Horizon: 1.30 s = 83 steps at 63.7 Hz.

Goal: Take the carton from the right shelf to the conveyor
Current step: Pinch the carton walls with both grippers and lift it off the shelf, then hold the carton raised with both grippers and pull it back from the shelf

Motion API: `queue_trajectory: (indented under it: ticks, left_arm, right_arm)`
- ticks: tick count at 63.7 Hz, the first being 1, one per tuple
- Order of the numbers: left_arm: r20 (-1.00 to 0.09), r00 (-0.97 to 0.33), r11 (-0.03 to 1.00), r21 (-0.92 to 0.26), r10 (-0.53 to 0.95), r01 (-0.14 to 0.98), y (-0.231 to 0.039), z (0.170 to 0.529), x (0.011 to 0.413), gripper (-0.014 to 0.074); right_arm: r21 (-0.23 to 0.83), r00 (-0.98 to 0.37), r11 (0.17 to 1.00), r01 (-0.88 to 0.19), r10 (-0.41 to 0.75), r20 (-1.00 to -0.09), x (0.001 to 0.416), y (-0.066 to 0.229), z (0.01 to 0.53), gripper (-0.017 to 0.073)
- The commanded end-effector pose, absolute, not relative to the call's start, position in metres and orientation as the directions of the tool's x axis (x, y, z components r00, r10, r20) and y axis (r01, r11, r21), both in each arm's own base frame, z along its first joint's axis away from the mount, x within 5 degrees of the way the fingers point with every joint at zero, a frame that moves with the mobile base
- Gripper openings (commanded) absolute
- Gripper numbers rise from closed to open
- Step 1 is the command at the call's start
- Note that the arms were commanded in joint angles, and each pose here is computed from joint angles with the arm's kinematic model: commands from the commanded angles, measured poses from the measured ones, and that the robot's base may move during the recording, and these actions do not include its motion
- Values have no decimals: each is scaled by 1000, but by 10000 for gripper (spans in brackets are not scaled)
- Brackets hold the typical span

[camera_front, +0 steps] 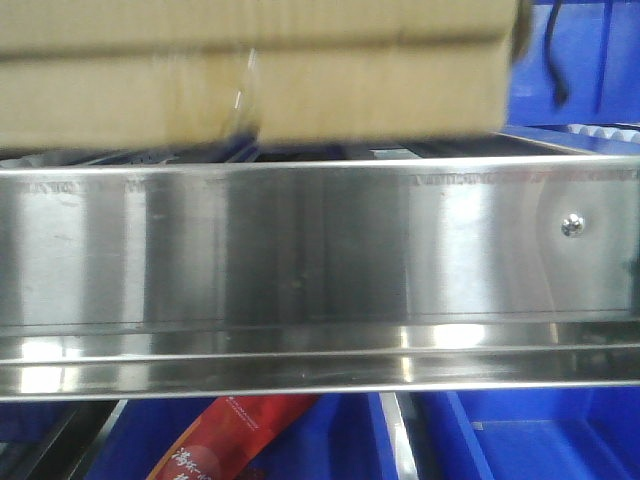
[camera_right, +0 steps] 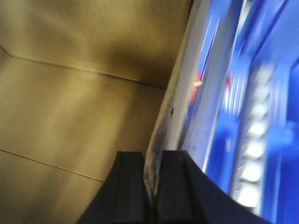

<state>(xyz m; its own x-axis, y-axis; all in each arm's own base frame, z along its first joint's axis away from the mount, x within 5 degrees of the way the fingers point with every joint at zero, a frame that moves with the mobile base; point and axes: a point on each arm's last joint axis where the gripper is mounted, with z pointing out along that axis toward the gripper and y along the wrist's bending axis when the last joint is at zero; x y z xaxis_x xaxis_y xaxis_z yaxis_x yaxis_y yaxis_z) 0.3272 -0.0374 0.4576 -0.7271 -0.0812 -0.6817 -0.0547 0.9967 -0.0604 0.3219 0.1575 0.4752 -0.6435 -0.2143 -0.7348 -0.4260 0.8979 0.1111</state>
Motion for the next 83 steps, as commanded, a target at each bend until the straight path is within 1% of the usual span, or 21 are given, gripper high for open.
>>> queue_trajectory:
  ticks: [1,11,18,26,33,40,47,53,74,83]
  left_arm:
    - [-741,-666,996,-86,-90,-38,-36,483,302,-7]
    - [-784,-618,995,-98,-58,31,-50,503,274,-7]
    - [-811,-584,990,-100,-24,97,-65,516,253,-14]
    - [-833,-553,987,-99,-12,127,-78,524,236,-17]
    - [-837,-547,977,-96,23,189,-91,525,226,-17]
    - [-812,-580,971,-81,66,224,-101,512,224,-17]
    - [-772,-631,975,-77,75,210,-104,494,228,-17]
    - [-752,-654,976,-68,87,208,-105,484,230,-17]
    - [-757,-647,979,-52,92,200,-103,485,231,-17]
    - [-772,-631,978,-59,83,201,-102,492,228,-17]
  right_arm:
    - [92,-559,896,-435,-188,-808,294,142,508,-67]
    - [81,-532,899,-431,-180,-827,269,129,521,-67]
    - [81,-556,900,-428,-192,-809,254,122,514,-67]
    - [81,-585,901,-425,-205,-785,234,113,503,-67]
    - [82,-597,902,-424,-211,-774,217,105,497,-67]
    - [81,-587,902,-425,-206,-783,203,99,499,-67]
    - [81,-566,901,-427,-196,-801,196,96,504,-67]
    - [82,-557,901,-427,-191,-808,196,95,505,-67]
    - [81,-568,901,-426,-197,-799,196,96,503,-67]
    - [81,-573,901,-426,-199,-795,197,96,502,-67]
